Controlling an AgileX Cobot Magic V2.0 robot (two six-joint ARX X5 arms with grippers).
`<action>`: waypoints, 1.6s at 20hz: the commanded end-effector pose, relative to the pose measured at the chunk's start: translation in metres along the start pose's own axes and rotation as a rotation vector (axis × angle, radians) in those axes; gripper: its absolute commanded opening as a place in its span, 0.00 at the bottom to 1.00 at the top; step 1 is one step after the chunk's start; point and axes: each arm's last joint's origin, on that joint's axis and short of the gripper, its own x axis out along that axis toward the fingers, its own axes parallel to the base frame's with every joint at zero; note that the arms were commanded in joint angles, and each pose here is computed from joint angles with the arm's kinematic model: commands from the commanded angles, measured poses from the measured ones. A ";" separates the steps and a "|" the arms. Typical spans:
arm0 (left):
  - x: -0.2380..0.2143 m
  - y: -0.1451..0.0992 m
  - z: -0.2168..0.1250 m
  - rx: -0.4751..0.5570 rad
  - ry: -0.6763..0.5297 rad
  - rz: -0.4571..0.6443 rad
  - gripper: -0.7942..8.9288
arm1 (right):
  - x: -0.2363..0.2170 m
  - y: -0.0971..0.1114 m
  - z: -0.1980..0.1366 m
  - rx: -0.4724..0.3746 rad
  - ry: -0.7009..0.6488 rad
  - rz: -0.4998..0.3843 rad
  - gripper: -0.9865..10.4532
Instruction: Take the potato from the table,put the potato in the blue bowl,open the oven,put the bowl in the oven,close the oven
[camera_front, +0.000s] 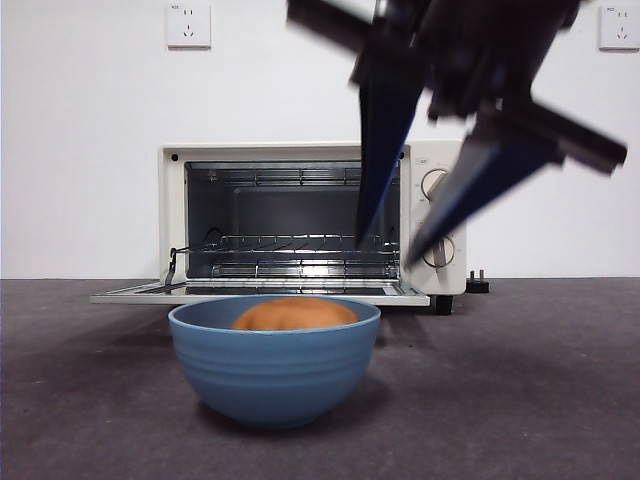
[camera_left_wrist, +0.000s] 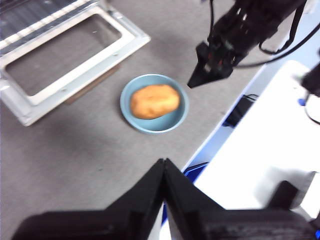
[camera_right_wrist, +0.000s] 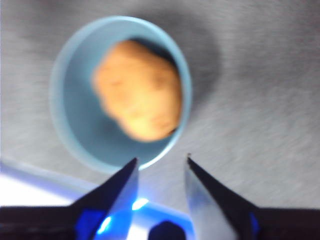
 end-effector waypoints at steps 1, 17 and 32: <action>0.001 0.000 0.000 -0.007 0.000 0.003 0.08 | 0.008 -0.003 0.001 -0.010 0.014 -0.024 0.23; 0.011 0.003 0.006 -0.010 0.041 0.007 0.08 | 0.008 -0.025 0.032 0.057 -0.041 0.046 0.47; 0.014 0.004 0.008 0.006 0.051 0.006 0.08 | 0.063 -0.030 0.037 0.081 0.062 -0.059 0.07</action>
